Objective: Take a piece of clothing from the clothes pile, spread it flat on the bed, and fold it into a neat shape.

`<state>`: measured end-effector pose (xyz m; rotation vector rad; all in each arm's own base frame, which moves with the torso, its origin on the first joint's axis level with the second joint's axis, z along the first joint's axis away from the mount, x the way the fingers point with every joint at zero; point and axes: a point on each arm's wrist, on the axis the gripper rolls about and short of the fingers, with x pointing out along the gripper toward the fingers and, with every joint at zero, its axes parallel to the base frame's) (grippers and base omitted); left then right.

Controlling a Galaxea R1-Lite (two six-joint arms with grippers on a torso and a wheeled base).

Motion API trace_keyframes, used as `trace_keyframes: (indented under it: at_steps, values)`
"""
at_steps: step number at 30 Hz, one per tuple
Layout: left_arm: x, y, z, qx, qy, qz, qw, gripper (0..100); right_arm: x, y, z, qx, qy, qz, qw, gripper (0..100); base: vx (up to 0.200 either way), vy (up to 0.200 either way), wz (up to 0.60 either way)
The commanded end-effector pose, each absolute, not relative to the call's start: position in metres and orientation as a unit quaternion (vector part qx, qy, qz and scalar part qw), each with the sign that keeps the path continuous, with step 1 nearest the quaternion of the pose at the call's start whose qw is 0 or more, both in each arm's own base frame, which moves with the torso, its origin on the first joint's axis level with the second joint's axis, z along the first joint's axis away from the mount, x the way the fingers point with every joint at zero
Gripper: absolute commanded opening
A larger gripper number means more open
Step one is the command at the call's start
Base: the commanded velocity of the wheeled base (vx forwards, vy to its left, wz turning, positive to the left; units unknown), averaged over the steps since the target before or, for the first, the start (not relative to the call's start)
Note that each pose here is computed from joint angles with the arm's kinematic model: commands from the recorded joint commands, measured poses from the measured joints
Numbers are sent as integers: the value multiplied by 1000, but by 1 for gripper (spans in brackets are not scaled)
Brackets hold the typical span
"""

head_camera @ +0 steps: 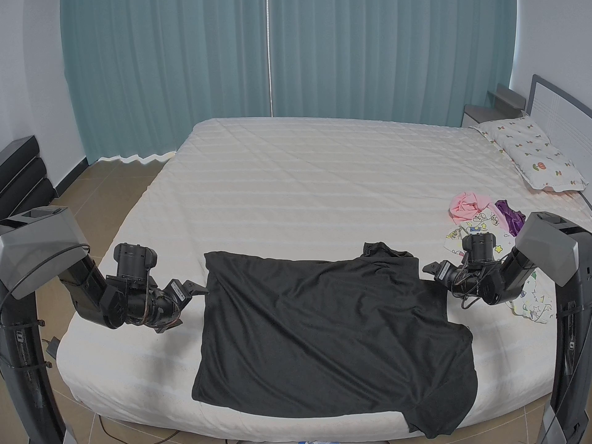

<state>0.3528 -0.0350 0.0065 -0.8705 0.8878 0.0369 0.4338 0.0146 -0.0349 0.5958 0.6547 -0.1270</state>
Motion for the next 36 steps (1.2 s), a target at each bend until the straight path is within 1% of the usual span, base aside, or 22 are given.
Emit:
trace_keyframes:
  at_steps: [1,2,3,12,15,20,23,27,32,33,36]
  values:
    - [351,-34,6,-409,418,20,811,100,438,15,-49,291,326,-64,897,100,0,0,0]
    - [351,-34,6,-409,418,20,811,100,438,15,-49,291,326,-64,897,100,0,0,0]
    - [351,-34,6,-409,418,20,811,100,439,16,-52,296,326,-62,896,0,0,0,0]
    - [350,-34,5,-410,419,22,810,100,451,14,-51,337,306,-74,887,0,0,0,0]
    - [349,-34,5,-411,421,23,808,100,458,6,-44,349,284,-83,889,0,0,0,0]
    - [348,-34,4,-411,423,24,807,100,468,-5,-33,383,245,-102,885,0,0,0,0]
    - [348,-34,3,-411,424,25,807,100,472,-10,-28,389,222,-107,887,0,0,0,0]
    - [348,-34,3,-411,424,25,807,100,463,-13,-29,386,236,-109,885,0,0,0,0]
    - [348,-34,3,-411,424,25,807,100,448,-9,-39,356,276,-81,889,0,0,0,0]
    - [348,-34,3,-411,424,25,807,100,448,-9,-40,353,277,-81,890,100,0,0,0]
    - [348,-34,3,-411,424,25,807,100,445,-5,-42,345,276,-74,894,100,0,0,0]
